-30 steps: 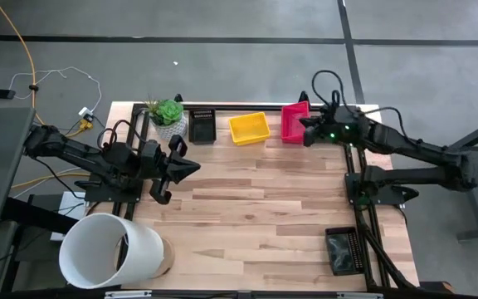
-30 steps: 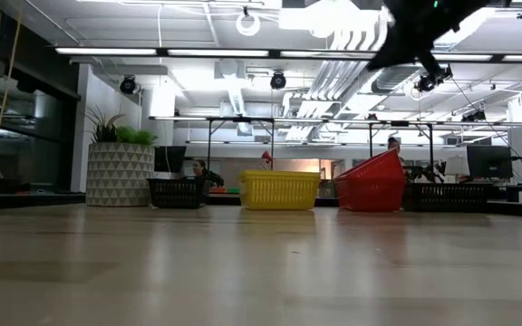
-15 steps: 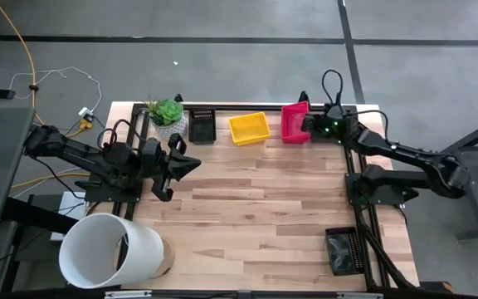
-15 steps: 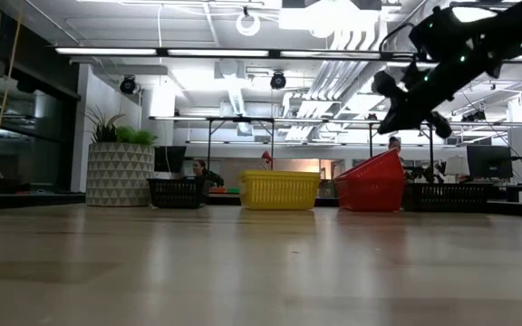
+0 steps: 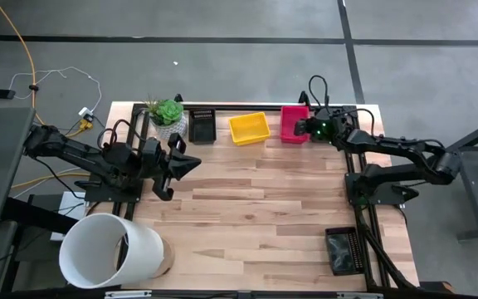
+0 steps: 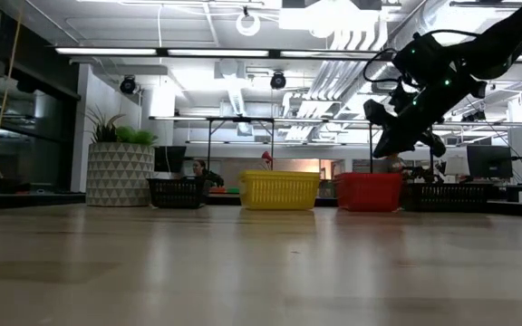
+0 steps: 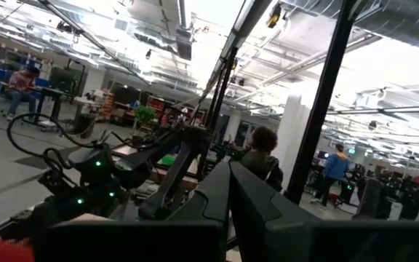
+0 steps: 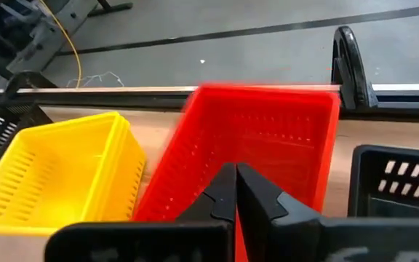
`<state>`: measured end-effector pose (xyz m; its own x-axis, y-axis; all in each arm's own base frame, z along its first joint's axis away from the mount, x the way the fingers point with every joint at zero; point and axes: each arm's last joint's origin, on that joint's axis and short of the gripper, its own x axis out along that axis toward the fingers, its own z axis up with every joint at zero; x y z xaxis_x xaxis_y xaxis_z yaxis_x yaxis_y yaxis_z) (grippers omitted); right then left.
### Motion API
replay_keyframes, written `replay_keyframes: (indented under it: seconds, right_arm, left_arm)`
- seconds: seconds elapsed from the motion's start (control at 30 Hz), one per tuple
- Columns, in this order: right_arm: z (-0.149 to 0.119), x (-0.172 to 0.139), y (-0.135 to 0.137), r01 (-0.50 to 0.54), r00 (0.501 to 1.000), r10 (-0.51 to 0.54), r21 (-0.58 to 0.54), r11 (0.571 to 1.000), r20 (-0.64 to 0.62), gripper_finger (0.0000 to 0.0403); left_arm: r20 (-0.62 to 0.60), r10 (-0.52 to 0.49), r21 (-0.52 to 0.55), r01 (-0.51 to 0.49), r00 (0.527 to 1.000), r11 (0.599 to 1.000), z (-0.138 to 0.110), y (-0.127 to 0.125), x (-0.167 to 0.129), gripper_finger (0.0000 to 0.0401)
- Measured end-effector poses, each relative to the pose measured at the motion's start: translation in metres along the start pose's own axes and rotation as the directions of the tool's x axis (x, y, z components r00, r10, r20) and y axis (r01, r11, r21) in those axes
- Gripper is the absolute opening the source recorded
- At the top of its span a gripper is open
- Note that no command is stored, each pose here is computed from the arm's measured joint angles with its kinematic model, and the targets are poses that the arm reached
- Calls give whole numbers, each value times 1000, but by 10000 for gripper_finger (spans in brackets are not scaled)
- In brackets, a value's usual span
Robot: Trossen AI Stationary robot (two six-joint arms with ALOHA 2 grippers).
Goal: Stack baskets by color
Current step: Stack the left red bin on the right red bin, then stack the top right black bin on the left black bin
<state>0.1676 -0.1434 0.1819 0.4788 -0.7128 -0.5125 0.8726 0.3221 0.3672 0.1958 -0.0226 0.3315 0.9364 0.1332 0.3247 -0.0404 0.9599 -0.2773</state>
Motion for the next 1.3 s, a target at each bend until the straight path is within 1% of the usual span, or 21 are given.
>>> replay_keyframes:
  seconds: [0.13,0.23,0.3,0.37,0.43,0.5,0.6,0.67,0.73,0.8,0.83,0.87,0.93,1.03,1.13,1.3]
  right_arm:
    - [3,-1,2,-22,1000,22,-21,1000,21,0]
    - [12,-8,7,-96,993,98,-35,995,68,0]
    - [23,-17,14,-181,977,188,-70,981,100,0]
    - [38,-32,24,-306,938,322,-129,943,132,0]
    - [49,-50,33,-436,876,463,-190,880,135,0]
    - [56,-69,41,-556,798,590,-225,800,125,0]
    - [65,-101,52,-718,639,762,-276,639,104,0]
    - [65,-118,58,-786,541,837,-305,537,81,0]
    - [63,-133,64,-830,462,885,-323,456,63,0]
    - [59,-144,68,-855,401,915,-339,393,49,0]
    - [57,-148,70,-860,381,924,-350,370,40,0]
    - [54,-151,73,-863,371,928,-356,359,35,0]
    - [49,-154,78,-860,366,930,-373,349,26,0]
    - [42,-156,84,-845,377,926,-399,355,25,0]
    - [39,-156,87,-837,390,920,-407,366,26,0]
    - [38,-158,90,-844,366,930,-409,348,35,0]
  left_arm:
    - [1,6,0,-6,1000,1000,0,0,0,0]
    - [4,22,1,-22,1000,1000,0,1,0,0]
    - [4,23,14,-23,1000,1000,0,1,0,0]
    - [6,34,27,-34,999,999,0,1,0,0]
    - [11,54,29,-54,999,998,0,1,0,0]
    - [15,76,32,-76,997,997,0,3,0,0]
    - [20,91,40,-92,996,995,1,5,1,0]
    - [23,97,51,-98,995,994,2,8,1,0]
    - [24,104,66,-105,994,992,2,9,2,0]
    - [17,102,88,-103,995,991,2,11,2,0]
    - [9,99,100,-100,995,990,1,12,2,0]
    - [2,99,108,-99,995,989,0,13,2,0]
    - [-11,109,114,-107,994,988,-1,15,3,0]
    - [-17,119,114,-116,993,987,-1,17,3,0]
    - [-26,101,115,-98,995,989,-1,18,3,0]
    - [-30,98,116,-94,995,989,-2,18,3,0]
